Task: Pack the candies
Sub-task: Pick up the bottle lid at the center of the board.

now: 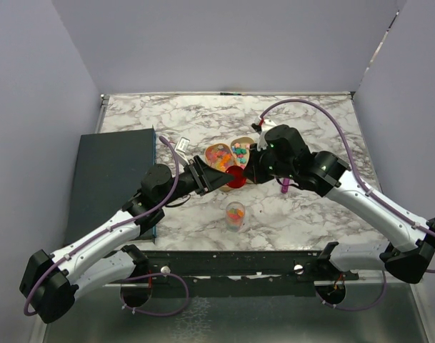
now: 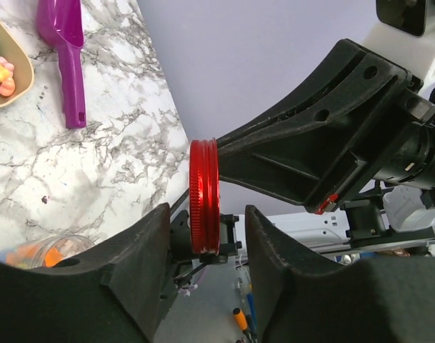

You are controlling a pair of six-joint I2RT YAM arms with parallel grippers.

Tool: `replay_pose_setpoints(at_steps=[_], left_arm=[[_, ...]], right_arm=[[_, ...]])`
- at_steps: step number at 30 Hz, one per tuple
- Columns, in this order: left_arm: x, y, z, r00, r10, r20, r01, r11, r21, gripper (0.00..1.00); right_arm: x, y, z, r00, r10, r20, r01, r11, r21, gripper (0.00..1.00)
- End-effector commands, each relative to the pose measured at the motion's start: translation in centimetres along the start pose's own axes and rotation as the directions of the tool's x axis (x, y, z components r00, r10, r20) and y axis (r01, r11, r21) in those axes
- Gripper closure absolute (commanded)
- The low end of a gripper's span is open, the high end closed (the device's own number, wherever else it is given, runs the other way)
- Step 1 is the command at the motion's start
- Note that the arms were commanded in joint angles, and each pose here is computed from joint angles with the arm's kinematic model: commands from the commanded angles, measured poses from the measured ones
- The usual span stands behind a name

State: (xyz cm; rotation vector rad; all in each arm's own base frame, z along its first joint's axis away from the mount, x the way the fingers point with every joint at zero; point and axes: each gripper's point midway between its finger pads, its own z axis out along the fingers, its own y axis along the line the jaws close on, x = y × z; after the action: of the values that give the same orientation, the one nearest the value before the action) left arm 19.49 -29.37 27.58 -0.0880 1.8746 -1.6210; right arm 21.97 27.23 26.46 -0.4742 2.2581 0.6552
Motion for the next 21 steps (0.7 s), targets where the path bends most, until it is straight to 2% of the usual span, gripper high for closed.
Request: replay_pose_setpoints(at_steps=[1,4,9,11,12,15,16,19,21], left_arm=[[-0.3,-0.1,0.0,1.0,0.002,0.012,-0.002,1.0,0.013,0.56],[-0.2,-0.2,0.0,1.0,0.002,0.012,-0.002,1.0,0.015,0.62],[-0.2,-0.2,0.0,1.0,0.001,0.011,-0.002,1.0,0.016,0.77],[-0.2,-0.2,0.0,1.0,0.0,0.011,0.0,1.0,0.014,0.94],[-0.2,-0.1,0.0,1.0,-0.002,0.011,0.001,1.0,0.012,1.0],[-0.2,0.0,0.0,1.0,-0.005,0.013,0.005,1.0,0.008,1.0],[-0.2,0.0,0.0,1.0,-0.006,0.013,0.006,1.0,0.007,1.0],[0.0,0.5,0.1,1.0,-0.025,0.005,0.025,1.0,-0.007,1.0],[0.2,1.0,0.2,0.999,-0.045,-0.002,0.045,0.999,-0.023,1.0]], right_arm=[[-0.2,0.3,-0.2,1.0,-0.007,-0.005,0.007,1.0,0.004,0.99],[-0.2,0.3,-0.3,1.0,-0.007,-0.002,0.007,1.0,0.008,0.99],[-0.1,0.0,-0.3,1.0,-0.005,0.001,0.005,1.0,0.016,1.0],[-0.1,0.1,-0.3,1.0,-0.004,0.002,0.004,1.0,0.015,0.99],[-0.1,0.1,-0.4,1.0,-0.006,0.003,0.006,1.0,0.014,0.99],[-0.2,0.0,-0.6,1.0,-0.012,0.013,0.012,1.0,0.014,0.99],[-0.3,0.0,-0.8,1.0,-0.019,0.021,0.019,1.0,0.012,0.96],[-0.6,0.0,-1.4,0.996,-0.069,0.054,0.07,0.998,-0.005,0.71],[-1.1,0.1,-2.2,0.986,-0.134,0.101,0.137,0.99,-0.023,0.61]])
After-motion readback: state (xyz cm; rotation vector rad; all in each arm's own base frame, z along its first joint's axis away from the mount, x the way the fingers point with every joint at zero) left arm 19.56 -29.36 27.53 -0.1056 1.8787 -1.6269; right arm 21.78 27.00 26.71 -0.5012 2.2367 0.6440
